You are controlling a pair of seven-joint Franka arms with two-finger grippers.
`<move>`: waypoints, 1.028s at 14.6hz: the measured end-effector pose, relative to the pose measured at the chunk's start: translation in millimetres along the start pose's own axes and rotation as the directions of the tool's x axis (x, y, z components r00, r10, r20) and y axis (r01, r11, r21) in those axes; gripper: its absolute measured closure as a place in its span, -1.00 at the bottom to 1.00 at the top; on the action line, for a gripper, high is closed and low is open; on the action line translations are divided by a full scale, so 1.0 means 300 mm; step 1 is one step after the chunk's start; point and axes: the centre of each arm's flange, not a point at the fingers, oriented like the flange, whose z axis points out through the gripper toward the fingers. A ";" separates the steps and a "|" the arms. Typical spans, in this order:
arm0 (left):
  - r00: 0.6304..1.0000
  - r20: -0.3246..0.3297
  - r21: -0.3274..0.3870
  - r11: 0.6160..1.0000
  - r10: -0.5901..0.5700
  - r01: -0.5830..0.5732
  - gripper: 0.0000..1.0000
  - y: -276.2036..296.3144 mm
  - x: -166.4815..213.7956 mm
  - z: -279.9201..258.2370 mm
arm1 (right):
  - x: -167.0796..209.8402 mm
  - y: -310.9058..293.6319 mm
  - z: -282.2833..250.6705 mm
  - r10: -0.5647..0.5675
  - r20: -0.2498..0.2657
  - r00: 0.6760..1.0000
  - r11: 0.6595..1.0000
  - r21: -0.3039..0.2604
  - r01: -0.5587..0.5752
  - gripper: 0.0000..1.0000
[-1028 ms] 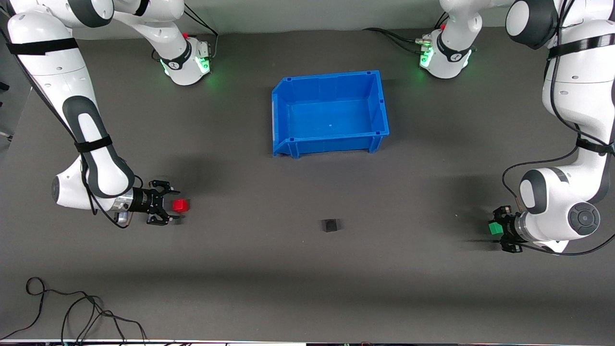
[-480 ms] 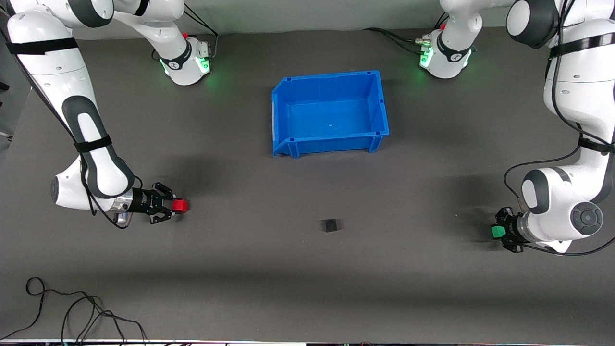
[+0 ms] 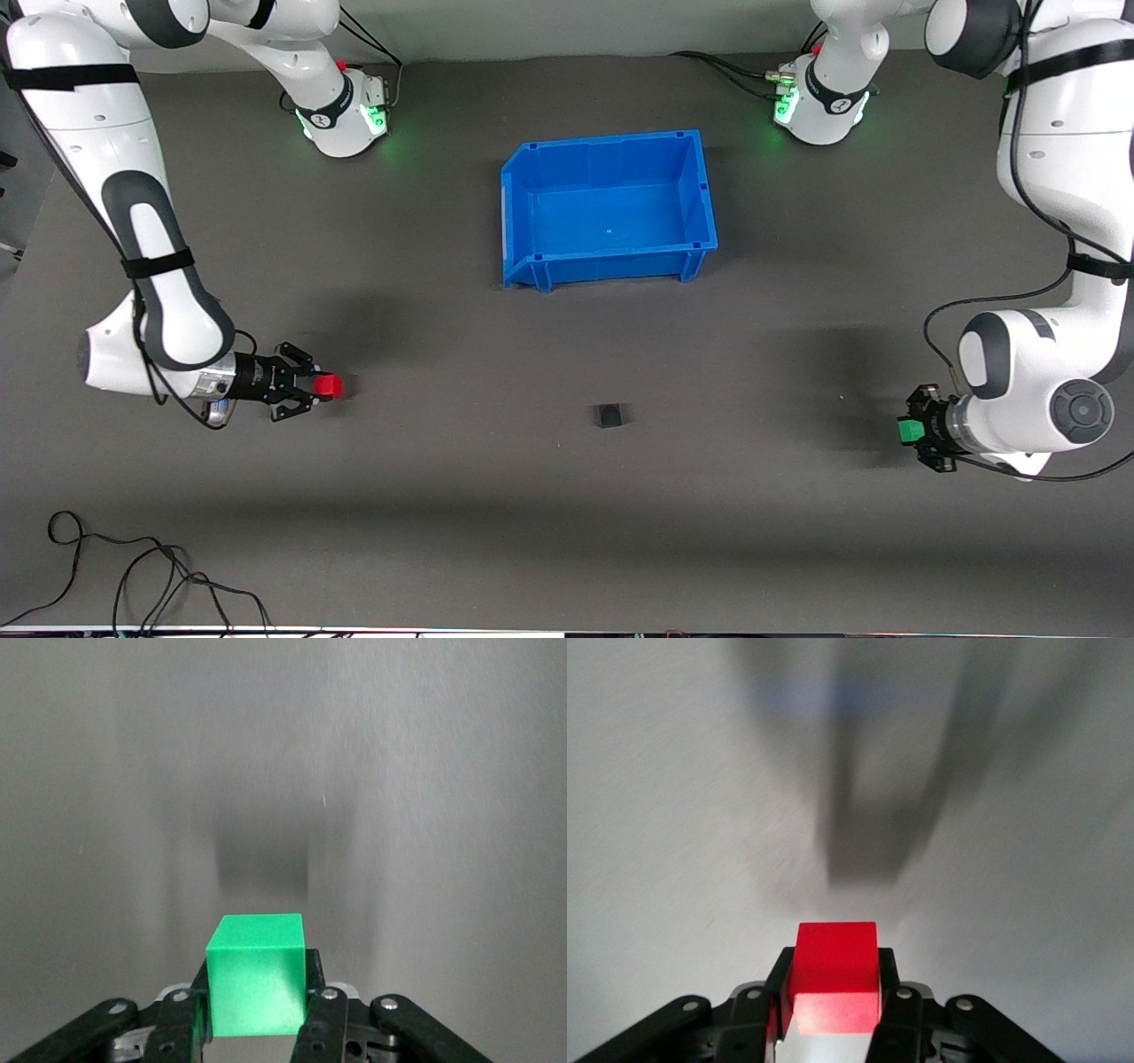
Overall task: Attach green and red cubes to black cube
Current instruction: 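Carry the red cube while the left gripper carries green toward black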
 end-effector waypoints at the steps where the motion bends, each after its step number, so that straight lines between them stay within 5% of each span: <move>1: 1.000 -0.001 -0.006 1.000 -0.003 0.003 0.21 0.002 -0.044 -0.019 | -0.023 -0.028 -0.034 -0.011 0.002 1.000 1.000 0.014 0.011 0.21; 7: 0.998 -0.001 -0.029 0.998 -0.055 0.055 0.21 -0.006 -0.324 -0.060 | -0.232 -0.184 -0.050 -0.029 0.001 1.000 0.998 0.052 0.029 0.21; 15: 0.994 0.022 -0.036 0.994 -0.105 0.106 0.21 -0.104 -0.768 -0.073 | -0.614 -0.358 0.301 0.005 -0.014 1.000 0.999 0.036 -0.004 0.21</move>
